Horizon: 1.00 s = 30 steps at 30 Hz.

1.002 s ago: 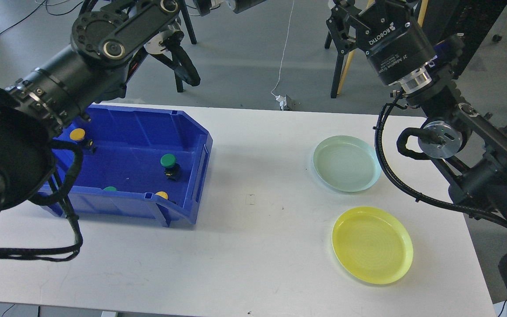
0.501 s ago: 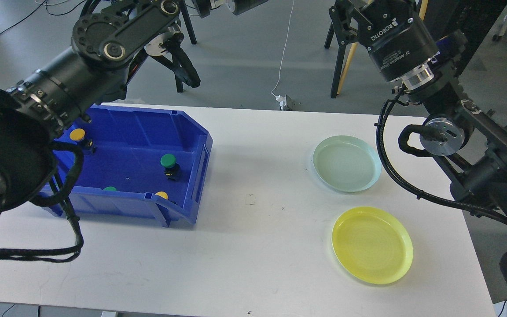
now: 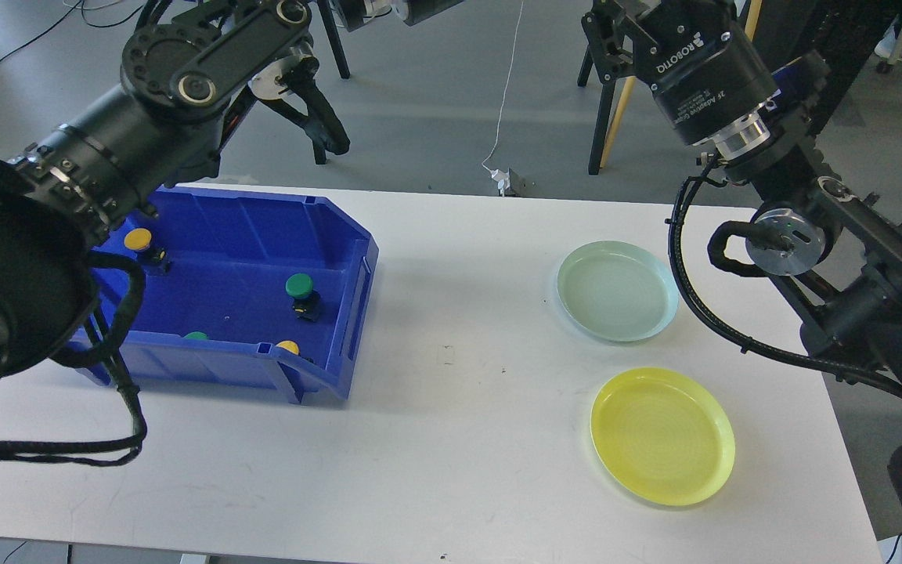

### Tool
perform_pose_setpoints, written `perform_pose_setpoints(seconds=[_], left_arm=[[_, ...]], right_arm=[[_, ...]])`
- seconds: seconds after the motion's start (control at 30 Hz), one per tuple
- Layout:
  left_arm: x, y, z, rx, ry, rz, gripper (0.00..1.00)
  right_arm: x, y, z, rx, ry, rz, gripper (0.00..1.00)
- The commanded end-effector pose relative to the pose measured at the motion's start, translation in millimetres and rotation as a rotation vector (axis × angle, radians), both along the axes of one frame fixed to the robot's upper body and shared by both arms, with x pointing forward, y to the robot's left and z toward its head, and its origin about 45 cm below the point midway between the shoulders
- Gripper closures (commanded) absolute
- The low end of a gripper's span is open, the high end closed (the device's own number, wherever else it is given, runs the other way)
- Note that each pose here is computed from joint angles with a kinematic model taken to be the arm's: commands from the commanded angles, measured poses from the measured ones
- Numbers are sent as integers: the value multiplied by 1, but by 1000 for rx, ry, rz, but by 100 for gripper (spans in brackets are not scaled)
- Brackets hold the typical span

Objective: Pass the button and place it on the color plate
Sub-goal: 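Carry the yellow button with the right gripper over the yellow plate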

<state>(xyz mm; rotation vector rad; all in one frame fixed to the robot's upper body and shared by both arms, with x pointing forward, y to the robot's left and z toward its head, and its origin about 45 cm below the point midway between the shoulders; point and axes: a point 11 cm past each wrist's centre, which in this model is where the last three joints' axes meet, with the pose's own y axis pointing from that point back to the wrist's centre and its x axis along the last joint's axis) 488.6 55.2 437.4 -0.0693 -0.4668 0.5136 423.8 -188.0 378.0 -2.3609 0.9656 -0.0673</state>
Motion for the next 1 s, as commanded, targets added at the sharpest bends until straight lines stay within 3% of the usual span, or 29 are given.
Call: perform_pose_setpoints(seconds=[0.0, 0.33, 0.5, 0.57, 0.7, 0.97], left_arm=[[2, 2, 1, -20, 13, 8, 3], [7, 18, 2, -21, 10, 38, 2], [18, 61, 4, -9, -3, 117, 2], [22, 81, 5, 5, -9, 155, 2], [26, 107, 8, 13, -17, 204, 2], [28, 124, 11, 29, -29, 234, 4]], right_arm=[[0, 0, -1, -1, 3, -2, 86], [3, -12, 0, -17, -1, -27, 86], [1, -45, -11, -88, 22, -88, 86], [-8, -69, -38, -154, 82, -118, 86], [-41, -91, -80, -277, 184, -93, 85], [-136, -146, -191, -525, 538, -51, 84]])
